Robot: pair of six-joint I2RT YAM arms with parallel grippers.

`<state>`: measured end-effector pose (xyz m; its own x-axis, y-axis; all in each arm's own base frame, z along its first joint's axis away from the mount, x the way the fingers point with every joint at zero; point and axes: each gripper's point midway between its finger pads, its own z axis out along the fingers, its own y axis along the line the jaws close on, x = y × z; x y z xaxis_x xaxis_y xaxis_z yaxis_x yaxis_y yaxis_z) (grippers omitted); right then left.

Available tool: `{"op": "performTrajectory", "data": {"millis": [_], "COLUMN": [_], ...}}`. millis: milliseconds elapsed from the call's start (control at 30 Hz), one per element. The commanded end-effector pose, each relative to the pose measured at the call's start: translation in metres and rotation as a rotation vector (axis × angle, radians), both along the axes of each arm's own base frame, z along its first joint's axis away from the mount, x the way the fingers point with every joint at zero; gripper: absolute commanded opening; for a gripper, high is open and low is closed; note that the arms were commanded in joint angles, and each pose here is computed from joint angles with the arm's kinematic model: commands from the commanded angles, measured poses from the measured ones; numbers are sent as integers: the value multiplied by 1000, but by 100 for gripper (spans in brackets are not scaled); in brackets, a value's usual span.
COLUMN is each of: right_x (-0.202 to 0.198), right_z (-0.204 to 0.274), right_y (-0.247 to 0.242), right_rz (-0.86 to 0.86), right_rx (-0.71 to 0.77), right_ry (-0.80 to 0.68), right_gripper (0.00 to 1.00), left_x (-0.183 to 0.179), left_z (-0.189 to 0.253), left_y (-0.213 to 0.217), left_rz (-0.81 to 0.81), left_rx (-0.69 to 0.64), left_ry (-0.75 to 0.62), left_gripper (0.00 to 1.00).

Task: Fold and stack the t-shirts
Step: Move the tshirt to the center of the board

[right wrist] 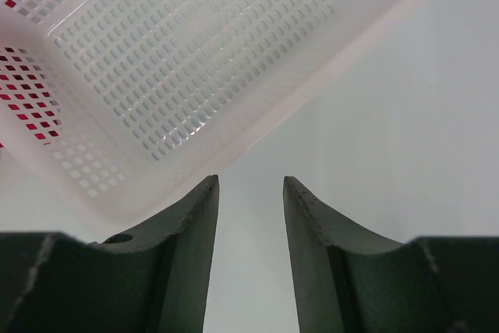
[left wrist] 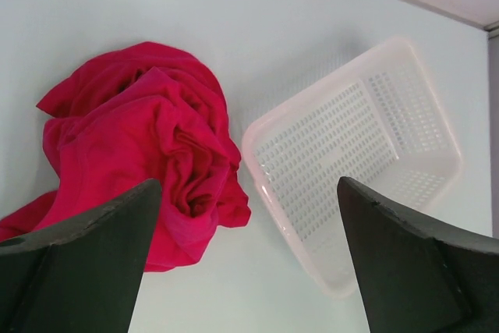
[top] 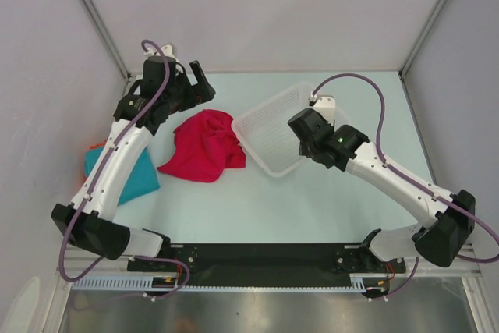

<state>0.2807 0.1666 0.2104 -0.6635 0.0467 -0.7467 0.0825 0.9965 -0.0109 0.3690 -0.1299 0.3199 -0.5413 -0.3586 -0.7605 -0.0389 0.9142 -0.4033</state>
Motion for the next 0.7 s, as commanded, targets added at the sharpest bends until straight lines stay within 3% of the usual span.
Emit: {"op": "performTrajectory", "data": {"millis": [0,200,433,500,533,567,600,633,667], "right_x": [8,6,6,7,7,7,7,7,7], "right_z": [8,6,1,0,0,-1,-1,-1,-1], "right_y": [9,8,8,9,9,9,9,9,8], "right_rz": [6,6,3,4,4,3,2,4,3], "right_rx": [27,19,22,21,20,17,18,18,15], "right_ry": [-27,-23,-13,-11,-10,-9,-11,-11,-10], "right_gripper": [44,44,43,43,43,43,43,43,43], "left_x": [15,12,4,1,-1,-2,-2,-2,-1], "left_z": [-56,-136,-187,-195,-200,-200,-199,-195,-190], "left_y": [-5,-19,-19,-22,-21,-22,-21,-19,-19], "left_rz": [-42,-120,-152,-172,-172,-176,-162,-151,-146], "left_rx": [8,15,51,44,45,41,37,36,37], "left_ry": [123,337,456,472,478,476,473,461,448], "left_gripper": [100,100,100,94,89,55,28,11,0]}}
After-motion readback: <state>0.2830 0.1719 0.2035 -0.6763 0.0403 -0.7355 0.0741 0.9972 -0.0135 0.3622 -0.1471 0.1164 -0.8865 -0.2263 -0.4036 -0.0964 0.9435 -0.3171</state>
